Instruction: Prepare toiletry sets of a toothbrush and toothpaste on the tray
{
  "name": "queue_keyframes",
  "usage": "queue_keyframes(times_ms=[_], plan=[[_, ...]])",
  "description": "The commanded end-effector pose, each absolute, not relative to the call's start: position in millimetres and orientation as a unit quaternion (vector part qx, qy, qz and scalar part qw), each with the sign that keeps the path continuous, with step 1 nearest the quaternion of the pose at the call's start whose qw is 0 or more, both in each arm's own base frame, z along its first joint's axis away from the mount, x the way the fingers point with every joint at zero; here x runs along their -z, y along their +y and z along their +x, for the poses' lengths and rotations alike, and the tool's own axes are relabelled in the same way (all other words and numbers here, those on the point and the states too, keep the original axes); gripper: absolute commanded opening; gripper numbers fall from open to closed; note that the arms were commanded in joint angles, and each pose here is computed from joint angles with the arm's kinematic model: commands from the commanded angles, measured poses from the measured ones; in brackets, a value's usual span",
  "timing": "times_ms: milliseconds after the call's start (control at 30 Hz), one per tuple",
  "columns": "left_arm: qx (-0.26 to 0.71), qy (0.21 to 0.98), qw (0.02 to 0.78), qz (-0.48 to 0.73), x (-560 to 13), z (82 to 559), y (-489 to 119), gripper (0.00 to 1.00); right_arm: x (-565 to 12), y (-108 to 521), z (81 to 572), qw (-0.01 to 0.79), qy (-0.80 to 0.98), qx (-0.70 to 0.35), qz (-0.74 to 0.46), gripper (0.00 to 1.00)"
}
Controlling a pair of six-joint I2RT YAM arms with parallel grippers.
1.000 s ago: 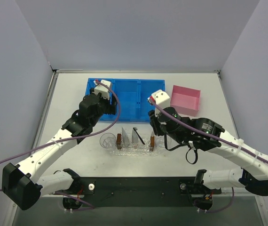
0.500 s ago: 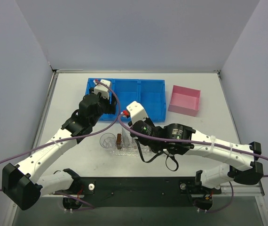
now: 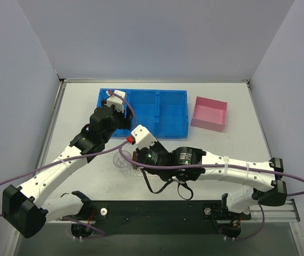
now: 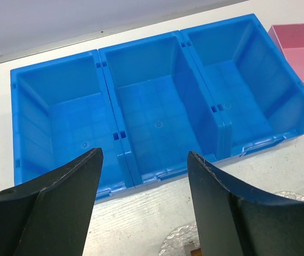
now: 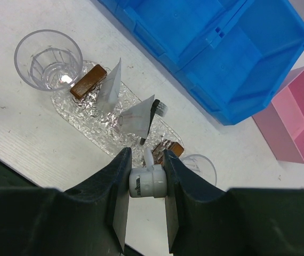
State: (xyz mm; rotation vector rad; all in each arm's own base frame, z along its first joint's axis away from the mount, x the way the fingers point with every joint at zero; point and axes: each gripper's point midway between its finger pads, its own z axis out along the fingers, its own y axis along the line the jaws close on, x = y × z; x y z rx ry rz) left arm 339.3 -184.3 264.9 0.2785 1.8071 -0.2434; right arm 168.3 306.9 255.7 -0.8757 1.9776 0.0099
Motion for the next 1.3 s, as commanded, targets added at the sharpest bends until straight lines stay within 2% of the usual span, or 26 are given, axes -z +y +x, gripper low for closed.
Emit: queue_keyframes(times_ms=[0, 400, 1267], plan=[[0.113, 0.761, 0.630, 0.106, -294, 345, -184, 0.75, -262, 309, 170, 0.485, 0.795, 0.021, -0.363, 0.00], [0.113, 0.761, 0.630, 0.107, -294, 344, -184, 0.75, -240, 312, 173, 0.476, 0.779, 0.081, -0.401, 0.00], [0.112, 0.762, 0.628, 0.109, -292, 345, -185, 0.75, -200, 316, 177, 0.436, 0.783, 0.096, -0.432, 0.00]])
